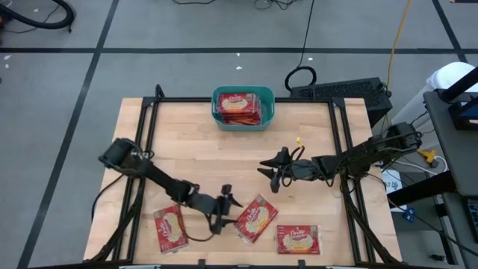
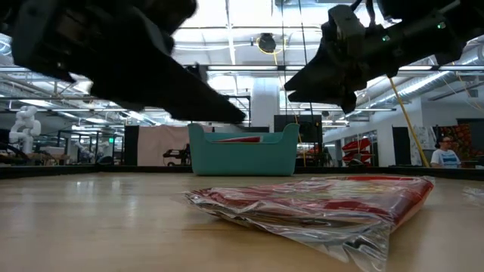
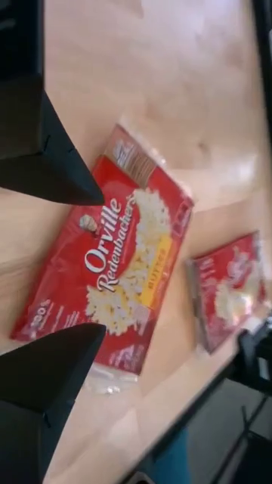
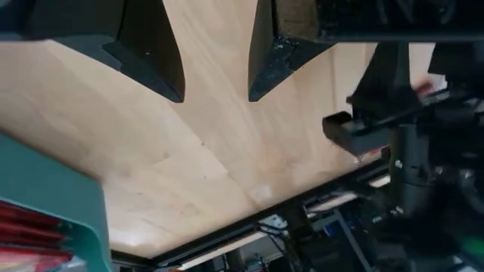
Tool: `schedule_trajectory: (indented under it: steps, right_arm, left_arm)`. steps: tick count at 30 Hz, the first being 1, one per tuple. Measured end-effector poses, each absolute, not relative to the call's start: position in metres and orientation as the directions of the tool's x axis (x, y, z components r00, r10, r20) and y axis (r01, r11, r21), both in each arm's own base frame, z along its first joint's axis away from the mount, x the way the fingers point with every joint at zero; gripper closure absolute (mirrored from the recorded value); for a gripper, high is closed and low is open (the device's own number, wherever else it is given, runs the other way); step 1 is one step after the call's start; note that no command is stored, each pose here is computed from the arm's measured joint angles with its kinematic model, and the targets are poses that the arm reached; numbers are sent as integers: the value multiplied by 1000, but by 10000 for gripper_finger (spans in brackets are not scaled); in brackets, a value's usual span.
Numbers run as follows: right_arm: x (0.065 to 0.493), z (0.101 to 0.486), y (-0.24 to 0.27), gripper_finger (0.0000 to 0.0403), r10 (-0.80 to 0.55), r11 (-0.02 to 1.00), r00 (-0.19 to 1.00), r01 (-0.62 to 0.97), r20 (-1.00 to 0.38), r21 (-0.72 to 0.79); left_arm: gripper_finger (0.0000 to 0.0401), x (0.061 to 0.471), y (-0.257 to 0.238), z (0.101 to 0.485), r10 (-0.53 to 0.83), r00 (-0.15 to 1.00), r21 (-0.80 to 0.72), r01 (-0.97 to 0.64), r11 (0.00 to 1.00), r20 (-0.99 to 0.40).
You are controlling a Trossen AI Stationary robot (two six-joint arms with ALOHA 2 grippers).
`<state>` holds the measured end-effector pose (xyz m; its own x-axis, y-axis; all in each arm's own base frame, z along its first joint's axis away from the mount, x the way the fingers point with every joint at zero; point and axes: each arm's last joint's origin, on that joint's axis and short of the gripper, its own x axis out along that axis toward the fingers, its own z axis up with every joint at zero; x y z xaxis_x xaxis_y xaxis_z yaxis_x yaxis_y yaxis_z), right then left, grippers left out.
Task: Sort popcorn bags into baskets
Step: Put the red popcorn bag into the green bin
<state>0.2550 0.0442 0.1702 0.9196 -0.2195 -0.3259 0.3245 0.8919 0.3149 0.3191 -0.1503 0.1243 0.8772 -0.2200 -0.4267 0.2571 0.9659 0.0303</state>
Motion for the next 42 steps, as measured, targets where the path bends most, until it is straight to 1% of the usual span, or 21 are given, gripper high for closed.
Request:
schedule_trajectory:
  steps: [5, 8, 10, 13, 15, 19, 21, 23, 26, 29, 31, 34, 37, 38, 40, 42]
  right_arm:
    - [255, 171, 43, 262, -251, 889, 915, 347, -315, 299]
    - [255, 171, 43, 262, -265, 886, 913, 358, -311, 296]
    - [255, 171, 43, 262, -265, 886, 912, 358, -313, 294]
    - [255, 171, 43, 262, -266, 887, 912, 359, -314, 291]
    - [255, 171, 43, 262, -266, 889, 910, 359, -318, 285]
    - [255, 171, 43, 262, -266, 890, 911, 358, -316, 283]
    - [255, 170, 43, 262, -267, 890, 910, 359, -319, 282]
    - [255, 170, 43, 262, -267, 889, 908, 362, -324, 280]
    - [254, 169, 43, 262, -268, 890, 904, 364, -332, 275]
    - [254, 168, 43, 262, -267, 888, 900, 368, -345, 274]
    - [253, 167, 43, 262, -266, 890, 897, 370, -354, 268]
    - [253, 167, 44, 262, -261, 892, 897, 366, -356, 267]
    - [251, 164, 44, 262, -261, 895, 896, 364, -358, 259]
    - [251, 164, 44, 262, -260, 894, 898, 363, -355, 264]
    - [249, 161, 43, 262, -260, 892, 896, 365, -359, 265]
    - [248, 161, 44, 262, -259, 891, 898, 364, -356, 271]
  left_arm:
    - [160, 336, -159, 112, -212, 868, 7, 241, 971, -449]
    - [174, 337, -159, 104, -197, 850, 1, 226, 974, -488]
    - [184, 335, -157, 99, -161, 832, 23, 204, 979, -531]
    - [198, 332, -150, 95, -73, 803, 85, 152, 985, -592]
    - [208, 330, -142, 97, 17, 778, 153, 102, 983, -628]
    - [228, 321, -119, 110, 181, 695, 287, 39, 957, -696]
    - [237, 314, -108, 120, 220, 647, 313, 30, 949, -730]
    - [246, 309, -100, 132, 223, 630, 310, 29, 950, -744]
    - [255, 302, -93, 151, 209, 618, 313, 63, 948, -758]
    - [262, 291, -83, 159, 205, 559, 313, 103, 944, -804]
    - [264, 288, -74, 166, 158, 542, 265, 123, 956, -825]
    - [265, 280, -60, 168, 37, 502, 138, 165, 976, -864]
    - [260, 279, -46, 163, -113, 542, 9, 218, 976, -833]
    - [253, 281, -43, 161, -166, 573, -31, 238, 971, -803]
    - [231, 281, -38, 155, -243, 623, -82, 277, 957, -744]
    - [201, 279, -35, 146, -258, 655, -90, 280, 956, -710]
